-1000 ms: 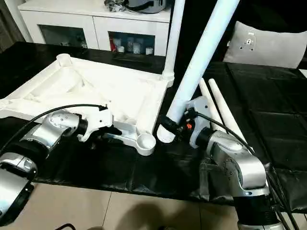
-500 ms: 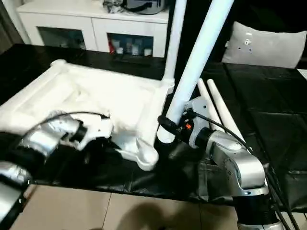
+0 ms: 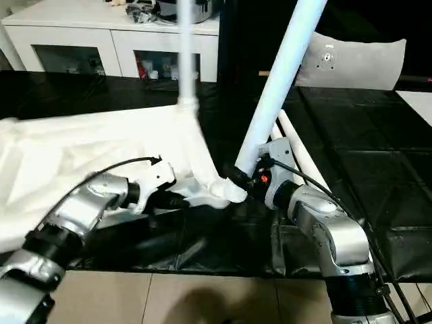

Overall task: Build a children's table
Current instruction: Insert table leg to table base

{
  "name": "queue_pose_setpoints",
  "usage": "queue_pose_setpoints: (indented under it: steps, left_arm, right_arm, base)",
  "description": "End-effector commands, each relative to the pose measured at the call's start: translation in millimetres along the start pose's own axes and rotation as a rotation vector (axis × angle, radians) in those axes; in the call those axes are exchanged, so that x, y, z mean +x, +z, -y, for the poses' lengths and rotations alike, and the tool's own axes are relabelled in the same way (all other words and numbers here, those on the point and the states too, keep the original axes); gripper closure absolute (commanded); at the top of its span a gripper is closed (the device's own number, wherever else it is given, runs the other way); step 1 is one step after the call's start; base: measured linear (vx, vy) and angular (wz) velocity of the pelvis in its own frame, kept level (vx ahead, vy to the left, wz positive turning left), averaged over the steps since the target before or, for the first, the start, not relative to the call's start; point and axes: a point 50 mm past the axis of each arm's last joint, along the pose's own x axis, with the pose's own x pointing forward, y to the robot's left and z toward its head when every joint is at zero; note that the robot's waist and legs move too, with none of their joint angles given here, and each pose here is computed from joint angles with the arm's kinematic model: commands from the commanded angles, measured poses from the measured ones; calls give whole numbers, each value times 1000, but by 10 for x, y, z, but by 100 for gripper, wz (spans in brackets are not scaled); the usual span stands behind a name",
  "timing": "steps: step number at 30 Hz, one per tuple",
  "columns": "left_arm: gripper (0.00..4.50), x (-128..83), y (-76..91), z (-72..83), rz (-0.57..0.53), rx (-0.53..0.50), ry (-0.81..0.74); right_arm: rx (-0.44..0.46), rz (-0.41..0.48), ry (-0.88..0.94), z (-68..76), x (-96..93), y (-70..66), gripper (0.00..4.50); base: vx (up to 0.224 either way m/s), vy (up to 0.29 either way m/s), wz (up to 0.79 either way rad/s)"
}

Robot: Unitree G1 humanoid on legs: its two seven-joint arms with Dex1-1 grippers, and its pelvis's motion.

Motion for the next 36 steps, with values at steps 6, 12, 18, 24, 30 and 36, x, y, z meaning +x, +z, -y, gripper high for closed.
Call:
queue_pose_setpoints:
  steps: [6, 12, 18, 24, 30, 36]
  left_arm:
    - [450, 16, -53, 248, 30, 200, -105]
    - [450, -4, -58, 227, 1, 183, -116]
    - [450, -2, -12, 220, 50, 232, -101]
    - [450, -29, -24, 199, 40, 311, -85]
    - [450, -46, -44, 191, 45, 324, -92]
    - [450, -63, -55, 194, 53, 329, -112]
  right_arm:
    - [-45, 6, 19, 16, 13, 72, 263]
    - [-75, -13, 96, -13, 40, 84, 263]
    - [-101, -2, 205, -91, 71, 111, 263]
    - [-154, -86, 221, -93, 86, 12, 263]
    - [-161, -110, 218, -81, 85, -29, 263]
    - [-154, -129, 206, -62, 78, -42, 263]
  base:
    - [0, 0, 0]
    - [0, 0, 0]
    - [0, 0, 0]
    - [0, 0, 0]
    - [0, 0, 0]
    - [0, 0, 0]
